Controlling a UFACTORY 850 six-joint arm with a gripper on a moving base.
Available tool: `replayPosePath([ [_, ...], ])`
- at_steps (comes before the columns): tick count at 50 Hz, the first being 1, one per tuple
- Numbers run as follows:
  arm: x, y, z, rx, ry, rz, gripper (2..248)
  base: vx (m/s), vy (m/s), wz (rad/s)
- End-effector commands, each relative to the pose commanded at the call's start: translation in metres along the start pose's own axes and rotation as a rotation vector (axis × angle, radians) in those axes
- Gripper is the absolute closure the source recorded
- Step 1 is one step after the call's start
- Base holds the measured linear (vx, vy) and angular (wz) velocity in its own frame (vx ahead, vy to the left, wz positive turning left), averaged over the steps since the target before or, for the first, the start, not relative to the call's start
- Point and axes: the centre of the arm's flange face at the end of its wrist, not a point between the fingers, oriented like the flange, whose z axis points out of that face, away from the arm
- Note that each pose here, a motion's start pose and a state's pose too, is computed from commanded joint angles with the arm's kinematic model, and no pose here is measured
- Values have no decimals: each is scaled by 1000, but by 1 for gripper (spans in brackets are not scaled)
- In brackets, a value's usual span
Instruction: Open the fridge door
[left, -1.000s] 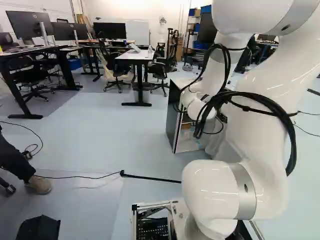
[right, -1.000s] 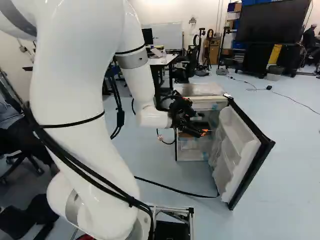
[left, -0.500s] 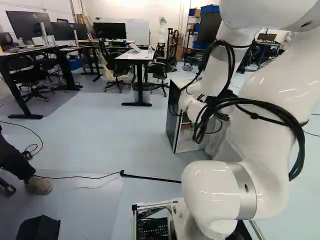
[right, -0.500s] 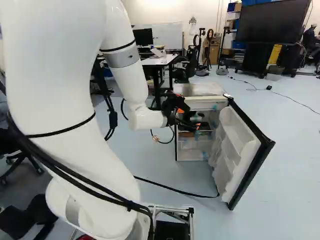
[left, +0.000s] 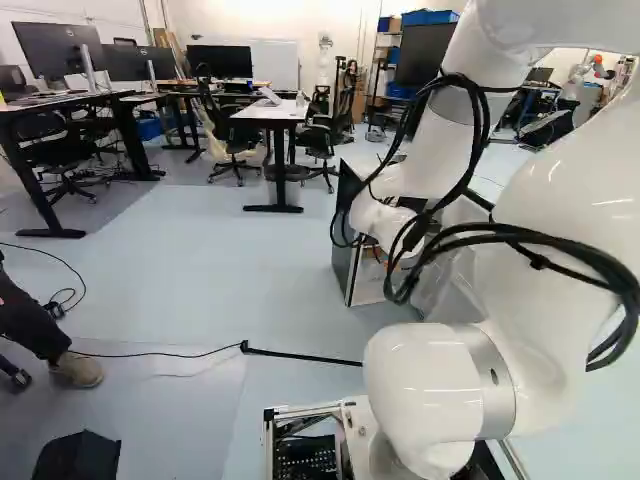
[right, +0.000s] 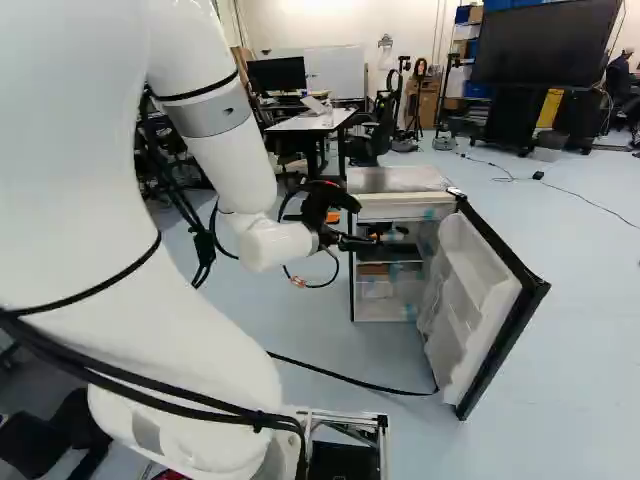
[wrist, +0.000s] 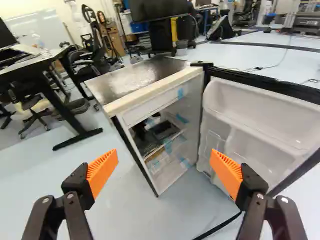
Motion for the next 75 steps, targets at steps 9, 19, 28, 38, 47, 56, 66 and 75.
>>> replayPosePath([
  [9,-4,-7,-15,89,-5,-53,3,0,0,0],
  [19,-8,-13,-31,177,-8,-108,3,0,0,0],
  [28,-13,-18,-43,244,-10,-151,3,0,0,0],
  [38,-17,-21,-55,308,-12,-194,3,0,0,0],
  [47,-21,-23,-63,353,-13,-224,3,0,0,0],
  [56,-24,-25,-70,390,-13,-250,3,0,0,0],
  [66,-27,-26,-76,420,-13,-271,3,0,0,0],
  [75,-29,-27,-79,437,-13,-283,3,0,0,0],
])
